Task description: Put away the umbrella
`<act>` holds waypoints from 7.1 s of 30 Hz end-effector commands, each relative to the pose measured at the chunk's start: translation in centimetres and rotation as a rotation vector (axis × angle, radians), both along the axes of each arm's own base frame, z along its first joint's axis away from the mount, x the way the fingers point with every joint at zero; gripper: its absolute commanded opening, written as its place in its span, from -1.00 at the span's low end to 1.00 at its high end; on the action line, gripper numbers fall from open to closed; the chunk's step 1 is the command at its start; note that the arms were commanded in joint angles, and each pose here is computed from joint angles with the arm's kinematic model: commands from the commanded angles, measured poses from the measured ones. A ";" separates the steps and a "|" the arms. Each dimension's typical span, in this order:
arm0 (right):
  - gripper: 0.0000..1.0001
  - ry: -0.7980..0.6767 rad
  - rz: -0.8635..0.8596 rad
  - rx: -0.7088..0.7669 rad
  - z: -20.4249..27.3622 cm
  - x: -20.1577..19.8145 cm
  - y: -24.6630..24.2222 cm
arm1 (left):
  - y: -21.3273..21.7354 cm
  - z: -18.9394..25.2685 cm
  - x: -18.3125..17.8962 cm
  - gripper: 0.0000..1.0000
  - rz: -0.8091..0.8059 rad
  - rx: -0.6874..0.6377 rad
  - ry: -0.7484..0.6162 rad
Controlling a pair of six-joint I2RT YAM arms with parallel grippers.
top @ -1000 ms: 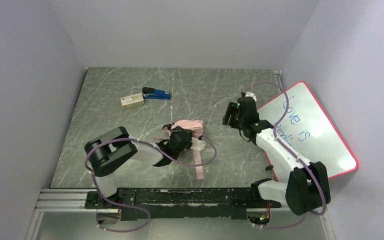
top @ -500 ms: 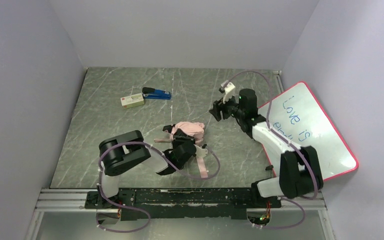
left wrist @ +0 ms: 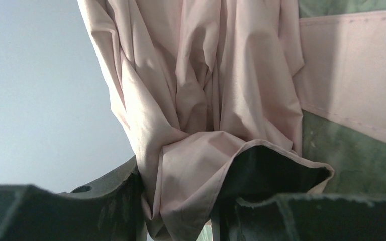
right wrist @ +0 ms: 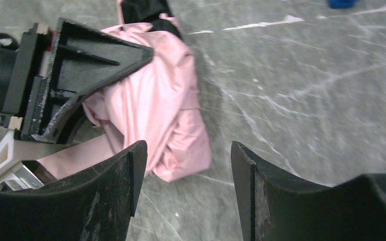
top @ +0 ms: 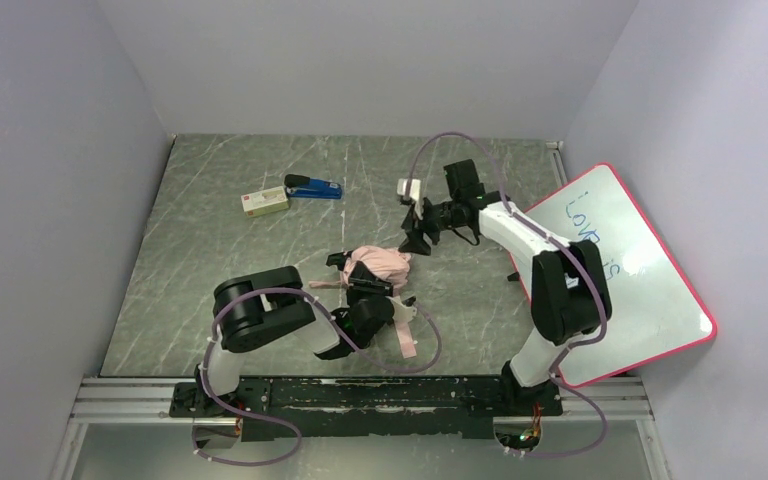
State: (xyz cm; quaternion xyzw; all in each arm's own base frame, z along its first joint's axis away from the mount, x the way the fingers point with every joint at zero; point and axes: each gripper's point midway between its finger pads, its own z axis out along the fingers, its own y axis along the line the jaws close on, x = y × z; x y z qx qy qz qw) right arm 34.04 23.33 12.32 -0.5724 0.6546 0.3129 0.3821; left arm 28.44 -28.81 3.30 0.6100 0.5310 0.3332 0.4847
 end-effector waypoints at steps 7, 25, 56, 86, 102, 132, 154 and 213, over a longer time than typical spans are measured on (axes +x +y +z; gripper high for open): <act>0.30 -0.002 0.242 -0.152 -4.1 -3.0 2.6 | 1.6 -5.7 -2.5 -0.90 -0.100 0.221 0.137; 0.17 0.090 0.326 -0.350 -10.2 -4.0 2.5 | 1.3 -5.5 -2.9 -0.90 -0.115 0.214 0.135; -0.74 0.048 0.167 -0.470 -13.9 -4.0 0.1 | 4.1 7.2 -2.6 0.80 -0.060 -0.342 0.302; -0.76 -0.639 -0.015 -0.707 -14.8 -9.1 -3.1 | 5.1 11.8 3.3 0.82 -0.003 -0.568 0.991; -0.78 -0.792 -0.015 -0.813 -15.9 -11.4 -4.0 | 2.3 7.5 -0.1 0.86 -0.063 -0.524 1.283; -0.81 -0.850 -0.014 -0.866 -16.6 -11.7 -4.2 | 0.9 -1.5 -3.8 0.40 -0.075 -0.278 1.532; -0.32 -0.780 -0.112 -0.639 -12.9 -12.0 -0.9 | 0.9 -3.3 -2.5 -0.90 0.049 -0.342 1.464; 0.15 0.288 -0.900 0.026 3.3 0.0 -9.8 | 0.9 -4.4 -1.3 -0.90 0.101 0.108 0.454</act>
